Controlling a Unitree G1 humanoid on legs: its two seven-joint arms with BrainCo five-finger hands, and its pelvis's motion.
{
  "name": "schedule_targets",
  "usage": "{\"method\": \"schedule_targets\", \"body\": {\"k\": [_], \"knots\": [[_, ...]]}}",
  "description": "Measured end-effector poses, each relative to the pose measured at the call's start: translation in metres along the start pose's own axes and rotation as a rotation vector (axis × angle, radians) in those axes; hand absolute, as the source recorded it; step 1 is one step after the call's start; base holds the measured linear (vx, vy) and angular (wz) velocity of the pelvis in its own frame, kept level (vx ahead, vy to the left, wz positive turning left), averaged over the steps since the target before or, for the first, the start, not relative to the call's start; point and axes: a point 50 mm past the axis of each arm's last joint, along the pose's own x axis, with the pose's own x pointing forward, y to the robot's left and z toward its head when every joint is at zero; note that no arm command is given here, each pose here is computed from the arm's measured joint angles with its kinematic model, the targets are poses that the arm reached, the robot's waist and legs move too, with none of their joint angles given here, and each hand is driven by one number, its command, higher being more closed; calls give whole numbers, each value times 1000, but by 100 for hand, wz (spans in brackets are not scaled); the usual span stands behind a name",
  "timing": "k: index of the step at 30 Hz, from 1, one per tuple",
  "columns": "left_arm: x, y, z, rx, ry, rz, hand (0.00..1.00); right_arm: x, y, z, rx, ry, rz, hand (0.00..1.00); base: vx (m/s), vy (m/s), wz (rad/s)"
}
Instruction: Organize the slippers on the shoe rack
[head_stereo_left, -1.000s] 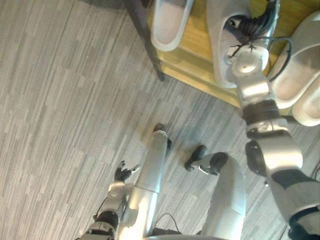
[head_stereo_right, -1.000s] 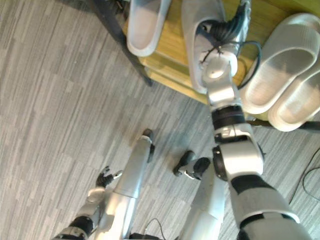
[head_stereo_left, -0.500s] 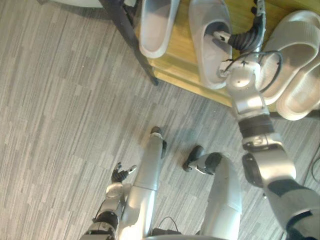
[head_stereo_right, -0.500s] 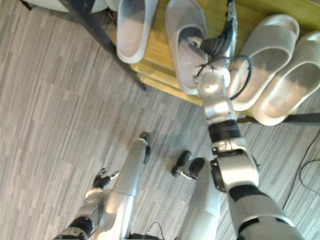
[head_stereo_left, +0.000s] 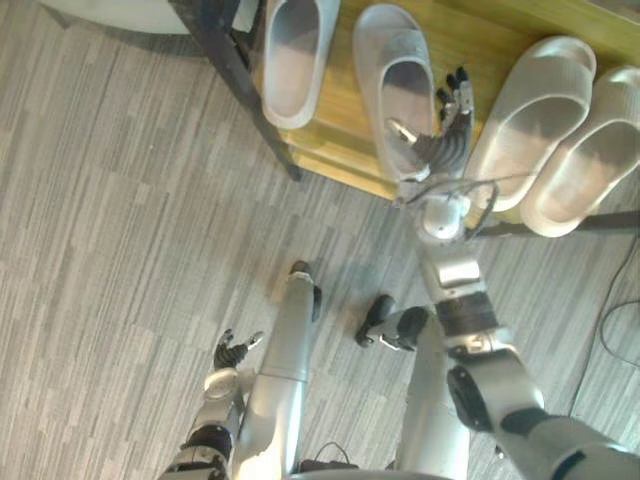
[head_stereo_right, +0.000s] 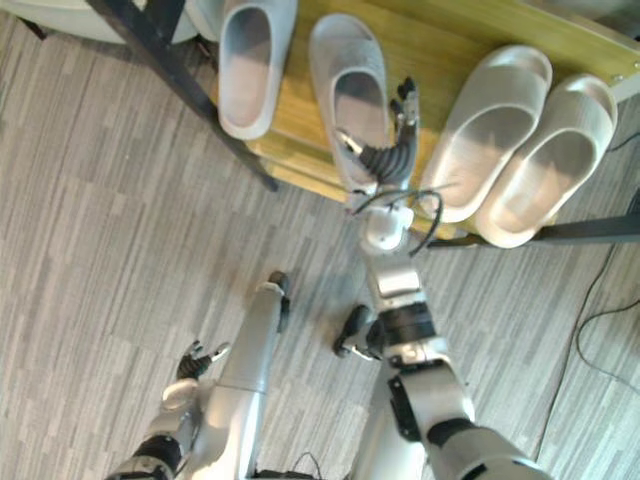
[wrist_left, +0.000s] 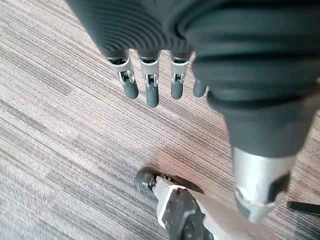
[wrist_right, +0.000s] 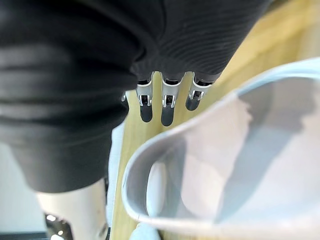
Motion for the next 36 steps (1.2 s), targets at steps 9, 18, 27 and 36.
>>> {"method": "schedule_targets", "body": {"k": [9,18,27,36], "knots": [[0,2,0,-29,11,19,0,-12,5,-8,126,53,28,0,-1,7,-1],[0,5,-1,-48,15,35,0,-16,17,-8,254,92,61,0,0,0,0],[0,5,0,-55,13,38,0,-10,39,-8,360,145,87,0,3,0,2],[1,4,1,-57,11,37,0,-1,56,-2,426,182,91,0,2,0,1]]}}
